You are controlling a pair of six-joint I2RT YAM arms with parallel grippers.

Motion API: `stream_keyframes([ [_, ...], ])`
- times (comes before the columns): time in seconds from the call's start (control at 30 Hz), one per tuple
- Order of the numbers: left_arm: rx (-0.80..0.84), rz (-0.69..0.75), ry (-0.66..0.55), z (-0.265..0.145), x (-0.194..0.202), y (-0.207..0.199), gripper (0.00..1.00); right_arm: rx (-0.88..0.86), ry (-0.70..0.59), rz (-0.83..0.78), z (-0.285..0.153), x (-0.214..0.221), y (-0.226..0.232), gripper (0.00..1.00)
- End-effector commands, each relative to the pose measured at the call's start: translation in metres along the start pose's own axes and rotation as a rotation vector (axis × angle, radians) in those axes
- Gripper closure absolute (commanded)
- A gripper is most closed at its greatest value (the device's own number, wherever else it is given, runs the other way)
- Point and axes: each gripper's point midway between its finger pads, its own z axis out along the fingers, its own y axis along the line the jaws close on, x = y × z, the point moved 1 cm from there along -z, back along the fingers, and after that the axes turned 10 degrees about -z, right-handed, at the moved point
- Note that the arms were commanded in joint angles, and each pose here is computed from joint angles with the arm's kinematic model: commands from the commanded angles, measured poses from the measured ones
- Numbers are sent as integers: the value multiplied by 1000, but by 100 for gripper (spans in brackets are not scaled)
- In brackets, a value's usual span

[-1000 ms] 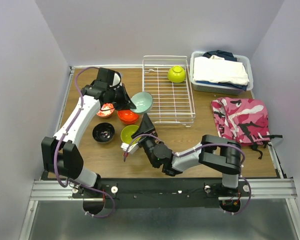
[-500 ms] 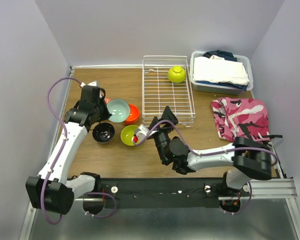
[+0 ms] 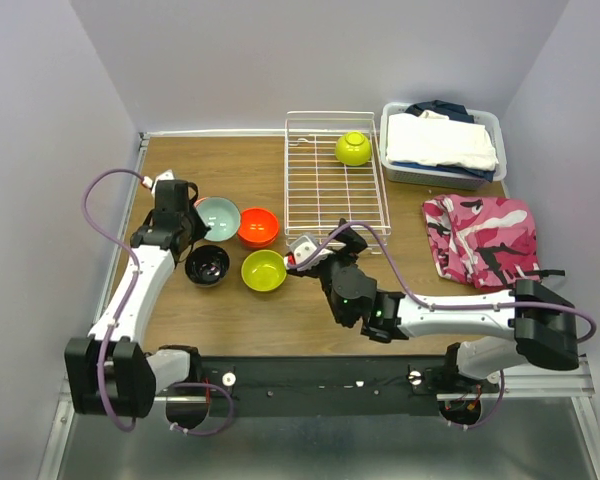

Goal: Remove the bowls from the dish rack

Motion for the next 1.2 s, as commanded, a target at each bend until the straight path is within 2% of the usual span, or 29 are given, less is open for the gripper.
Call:
stream_keyframes([
  [0.0, 59, -91, -155, 28, -50, -26, 100, -13, 29, 143, -4, 7, -7, 1],
  [0.27, 37, -135, -138, 76, -66, -22, 100, 1, 53, 212, -7, 18, -18, 0],
  [0.37, 46, -139, -90, 92, -61, -23, 100, 2, 64, 219, -7, 21, -20, 0],
  [0.47, 36, -144, -42, 107, -51, -19, 96, 3, 74, 220, -7, 25, -21, 0],
  [0.6, 10, -151, -1, 117, -41, -11, 73, 4, 85, 219, -6, 28, -21, 0],
  [0.8, 19, -140, -11, 109, -44, -12, 48, 7, 105, 214, -1, 32, -21, 0],
  [1.0, 23, -109, -56, 89, -55, -12, 28, 20, 127, 242, 8, 36, -34, 0],
  [1.07, 19, -101, -73, 83, -59, -12, 25, 28, 127, 294, 16, 34, -45, 0],
  [1.13, 14, -89, -94, 74, -63, -11, 15, 6, 132, 333, 23, 35, -47, 1],
  [1.17, 13, -85, -97, 71, -63, -11, 13, 16, 153, 350, 29, 42, -54, 1],
])
